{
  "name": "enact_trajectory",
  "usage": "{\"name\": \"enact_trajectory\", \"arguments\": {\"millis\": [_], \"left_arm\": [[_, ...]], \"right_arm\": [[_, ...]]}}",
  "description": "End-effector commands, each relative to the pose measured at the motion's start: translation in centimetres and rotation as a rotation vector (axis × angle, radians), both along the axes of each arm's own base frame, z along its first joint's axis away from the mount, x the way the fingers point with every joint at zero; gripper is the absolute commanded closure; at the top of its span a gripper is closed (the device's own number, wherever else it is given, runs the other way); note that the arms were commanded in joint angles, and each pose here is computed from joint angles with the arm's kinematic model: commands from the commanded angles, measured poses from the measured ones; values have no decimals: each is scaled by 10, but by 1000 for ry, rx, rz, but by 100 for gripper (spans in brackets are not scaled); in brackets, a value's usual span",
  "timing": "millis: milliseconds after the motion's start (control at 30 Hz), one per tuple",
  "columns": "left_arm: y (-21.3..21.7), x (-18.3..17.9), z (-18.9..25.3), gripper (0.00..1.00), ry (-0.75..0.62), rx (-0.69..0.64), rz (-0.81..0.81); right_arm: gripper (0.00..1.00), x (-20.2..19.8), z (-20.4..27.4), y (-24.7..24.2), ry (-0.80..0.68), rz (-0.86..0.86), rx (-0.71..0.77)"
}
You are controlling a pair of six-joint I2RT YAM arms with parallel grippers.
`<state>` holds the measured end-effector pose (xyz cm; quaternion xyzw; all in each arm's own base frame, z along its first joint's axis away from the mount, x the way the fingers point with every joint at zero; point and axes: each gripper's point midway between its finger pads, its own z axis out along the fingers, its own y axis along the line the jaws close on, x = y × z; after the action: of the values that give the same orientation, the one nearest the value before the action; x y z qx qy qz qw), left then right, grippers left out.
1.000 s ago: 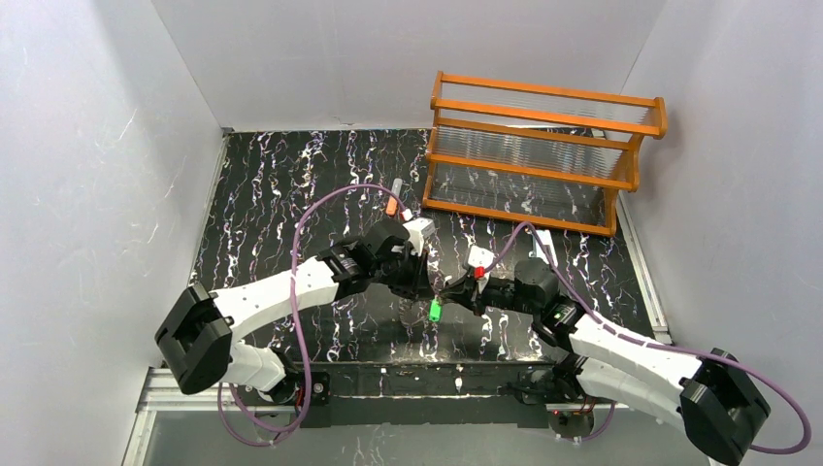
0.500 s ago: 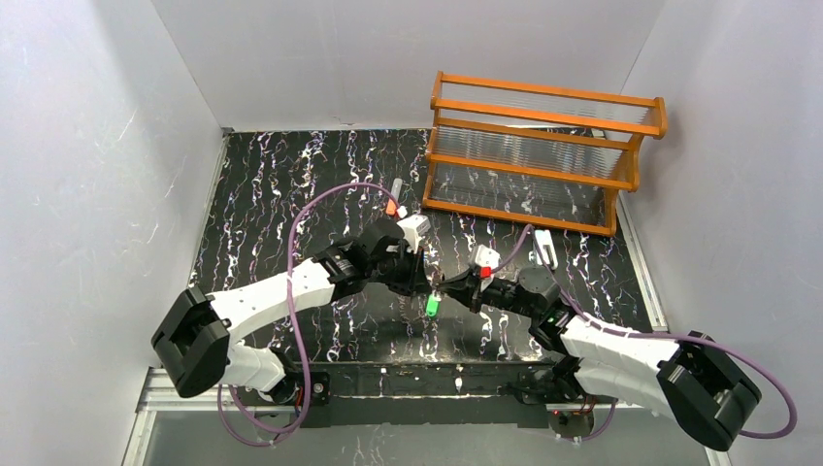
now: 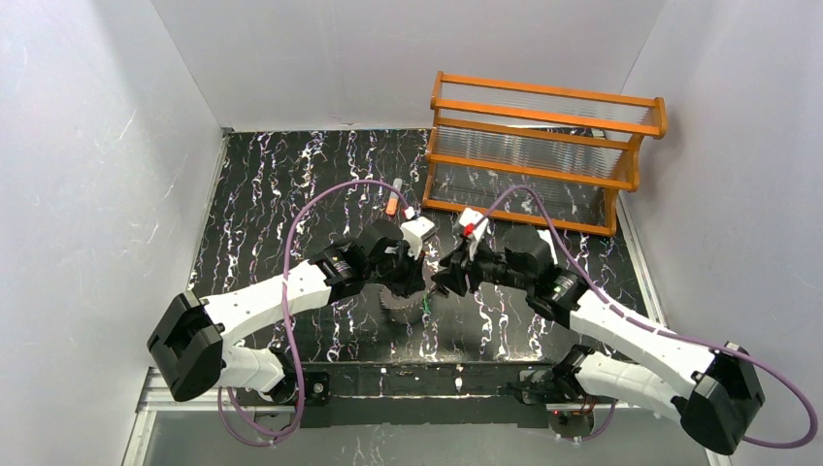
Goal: Remove the keys from the keyring
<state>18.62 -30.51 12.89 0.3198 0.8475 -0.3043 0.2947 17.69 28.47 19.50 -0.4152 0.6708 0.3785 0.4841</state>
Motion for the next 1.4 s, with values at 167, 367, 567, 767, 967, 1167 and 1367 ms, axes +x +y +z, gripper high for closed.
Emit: {"name": "enact_trajectory", "arguments": {"millis": [167,367,567,767,967,1167,1367], "left_arm": [[-11,0,25,100,-24,-70,-31],[-13,-1,27,100,-13,-85,-26],[-14,-1,25,100,-1,-89,-21],[-15,-1,23,100,9,-90,-16],[-18,-2,24,100,14,-98,-21],[-18,-2,22,100,25,-98,-14],[-20,-2,22,100,36,-102,-14]], "right_arm": [[49,-5,-38,-3,450,-195,-75],[48,-1,-42,3,524,-248,-11],[49,-4,-54,9,594,-246,1],[56,-10,-69,10,634,-235,-9],[64,-10,-74,11,628,-231,-1],[61,-14,-61,20,598,-169,28],[58,-10,-61,18,596,-218,38]]}}
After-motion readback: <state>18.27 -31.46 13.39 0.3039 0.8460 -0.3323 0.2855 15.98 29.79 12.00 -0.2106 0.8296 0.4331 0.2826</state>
